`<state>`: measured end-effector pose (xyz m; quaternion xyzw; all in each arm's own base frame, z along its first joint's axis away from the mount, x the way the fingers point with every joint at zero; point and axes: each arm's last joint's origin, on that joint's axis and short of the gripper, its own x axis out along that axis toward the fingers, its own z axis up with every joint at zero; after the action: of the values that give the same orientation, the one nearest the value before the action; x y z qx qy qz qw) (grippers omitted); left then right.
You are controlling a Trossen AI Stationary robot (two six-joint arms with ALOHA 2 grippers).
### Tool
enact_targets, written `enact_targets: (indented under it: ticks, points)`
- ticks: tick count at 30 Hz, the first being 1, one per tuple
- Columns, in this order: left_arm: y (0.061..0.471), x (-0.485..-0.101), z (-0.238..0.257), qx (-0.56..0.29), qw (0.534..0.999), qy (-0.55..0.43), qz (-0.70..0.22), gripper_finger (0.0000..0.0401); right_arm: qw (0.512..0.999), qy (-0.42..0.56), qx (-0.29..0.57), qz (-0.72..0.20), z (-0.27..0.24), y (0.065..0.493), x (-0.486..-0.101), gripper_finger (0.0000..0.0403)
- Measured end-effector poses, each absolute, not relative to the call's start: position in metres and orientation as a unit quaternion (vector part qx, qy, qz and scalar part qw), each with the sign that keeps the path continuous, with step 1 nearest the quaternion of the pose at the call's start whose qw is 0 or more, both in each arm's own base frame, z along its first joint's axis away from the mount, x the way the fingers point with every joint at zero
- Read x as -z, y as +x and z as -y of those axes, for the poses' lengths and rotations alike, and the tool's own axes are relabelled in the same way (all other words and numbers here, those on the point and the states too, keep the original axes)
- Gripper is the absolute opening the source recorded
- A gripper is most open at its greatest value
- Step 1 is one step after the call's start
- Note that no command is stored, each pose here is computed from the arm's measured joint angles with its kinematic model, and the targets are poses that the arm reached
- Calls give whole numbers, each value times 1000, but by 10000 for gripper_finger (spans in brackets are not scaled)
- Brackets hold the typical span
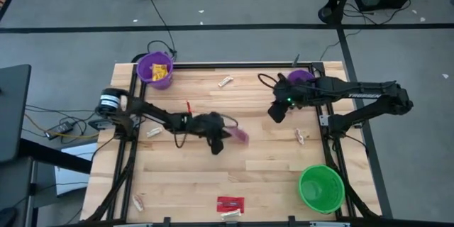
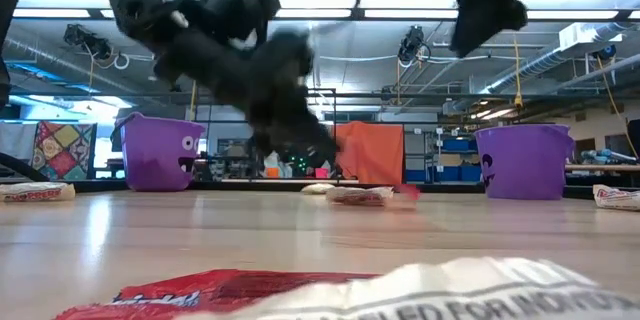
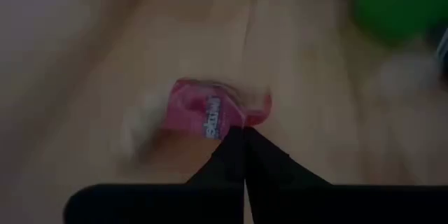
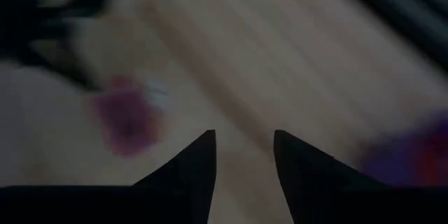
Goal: Sort candy by brand, put in halloween buckets
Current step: Put the red candy into the right purple bucket
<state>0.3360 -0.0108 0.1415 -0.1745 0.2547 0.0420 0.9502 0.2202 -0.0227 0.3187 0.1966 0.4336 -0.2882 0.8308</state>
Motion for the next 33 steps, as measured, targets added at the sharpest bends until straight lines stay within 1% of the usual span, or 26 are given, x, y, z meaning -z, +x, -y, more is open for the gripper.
enact_targets:
  ticks: [4, 7, 9, 11, 13, 15, 18, 20, 25, 29, 33]
  points:
    - [336, -166, -2, -58, 957, -180, -218, 2, 882, 216, 193, -371, 15, 238, -325, 156]
    - [337, -191, -10, -63, 964, -194, -170, 2, 914, 219, 148, -309, 12, 250, -329, 159]
    - [337, -201, -17, -72, 963, -211, -151, 3, 927, 204, 133, -285, 11, 254, -331, 163]
    - [337, -206, -23, -83, 960, -226, -144, 3, 936, 176, 123, -278, 11, 259, -331, 169]
    - [339, -215, -29, -89, 959, -238, -127, 3, 939, 142, 116, -291, 12, 264, -326, 174]
    - [342, -226, -33, -84, 961, -243, -104, 4, 942, 103, 106, -302, 12, 270, -320, 179]
    - [346, -235, -38, -71, 959, -257, -97, 4, 943, 60, 93, -313, 12, 280, -312, 187]
    - [349, -242, -41, -63, 958, -265, -88, 4, 941, 42, 90, -324, 13, 285, -306, 191]
    - [352, -254, -48, -43, 958, -274, -74, 4, 933, 16, 126, -336, 15, 292, -297, 193]
    - [353, -258, -52, -30, 958, -275, -69, 4, 929, 14, 149, -338, 17, 293, -295, 184]
    - [352, -258, -56, -22, 952, -297, -74, 5, 927, 6, 172, -335, 18, 293, -295, 169]
